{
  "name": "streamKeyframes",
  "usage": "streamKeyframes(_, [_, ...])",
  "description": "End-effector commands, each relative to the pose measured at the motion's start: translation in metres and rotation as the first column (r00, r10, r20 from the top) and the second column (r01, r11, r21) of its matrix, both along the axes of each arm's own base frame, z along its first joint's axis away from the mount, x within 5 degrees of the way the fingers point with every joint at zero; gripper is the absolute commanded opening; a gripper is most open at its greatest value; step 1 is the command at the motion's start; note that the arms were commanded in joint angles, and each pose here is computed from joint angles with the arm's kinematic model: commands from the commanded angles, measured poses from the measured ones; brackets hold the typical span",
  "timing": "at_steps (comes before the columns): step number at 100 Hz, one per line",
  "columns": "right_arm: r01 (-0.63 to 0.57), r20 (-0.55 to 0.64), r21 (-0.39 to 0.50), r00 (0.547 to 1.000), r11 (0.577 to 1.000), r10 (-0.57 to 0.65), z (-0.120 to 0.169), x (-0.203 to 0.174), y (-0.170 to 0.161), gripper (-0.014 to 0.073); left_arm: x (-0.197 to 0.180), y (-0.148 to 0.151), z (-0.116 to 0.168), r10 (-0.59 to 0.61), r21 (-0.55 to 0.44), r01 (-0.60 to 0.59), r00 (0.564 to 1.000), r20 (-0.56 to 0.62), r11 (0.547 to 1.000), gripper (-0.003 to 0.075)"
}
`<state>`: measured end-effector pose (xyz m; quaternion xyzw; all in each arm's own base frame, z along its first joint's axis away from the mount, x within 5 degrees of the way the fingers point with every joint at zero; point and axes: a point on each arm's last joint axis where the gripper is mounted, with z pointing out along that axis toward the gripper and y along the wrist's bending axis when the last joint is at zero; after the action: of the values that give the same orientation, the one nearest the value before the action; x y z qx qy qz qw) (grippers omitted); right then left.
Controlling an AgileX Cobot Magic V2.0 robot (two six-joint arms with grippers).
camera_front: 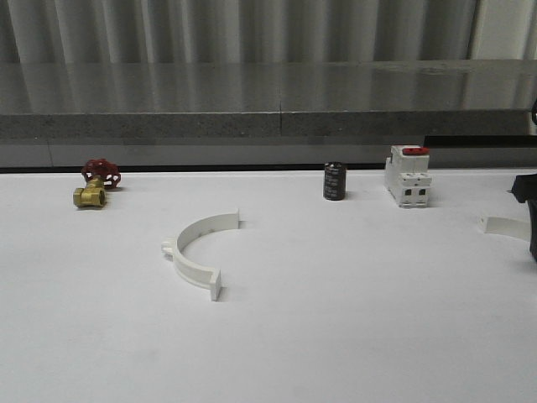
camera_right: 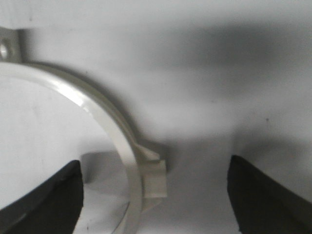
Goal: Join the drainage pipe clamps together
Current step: 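Grasp the other white clamp half at its end with the right gripper, then carry the clamp half over and align it with the placed half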
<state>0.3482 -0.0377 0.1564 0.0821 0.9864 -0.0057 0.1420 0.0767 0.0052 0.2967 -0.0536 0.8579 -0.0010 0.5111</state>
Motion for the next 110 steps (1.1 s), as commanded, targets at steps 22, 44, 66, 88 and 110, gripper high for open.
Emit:
streamKeyframes(22, [0.03, 0.067, 0.04, 0.997, 0.999, -0.033, 0.022, 0.003, 0.001, 0.0249, 0.003, -0.001, 0.012, -0.012, 0.004, 0.011, 0.997, 0.077, 1.0, -0.002])
streamKeyframes(44, [0.037, 0.067, 0.049, 0.997, 0.998, -0.04, 0.022, 0.003, 0.002, 0.0193, 0.003, -0.001, 0.012, -0.012, 0.004, 0.011, 0.997, 0.077, 1.0, -0.002])
streamKeyframes(66, [0.037, 0.07, 0.049, 0.997, 0.998, -0.04, 0.022, 0.004, 0.002, 0.0193, 0.003, -0.001, 0.012, -0.012, 0.004, 0.011, 0.997, 0.077, 1.0, -0.002])
streamKeyframes(88, [0.041, 0.079, 0.053, 0.996, 0.998, -0.045, 0.022, 0.004, 0.002, 0.0193, 0.003, -0.001, 0.012, -0.012, 0.004, 0.011, 0.997, 0.077, 1.0, -0.002])
streamKeyframes(110, [0.062, 0.082, 0.101, 0.994, 0.993, -0.071, 0.028, 0.008, 0.009, 0.0193, 0.003, -0.001, 0.012, -0.012, 0.004, 0.011, 0.997, 0.077, 1.0, -0.002])
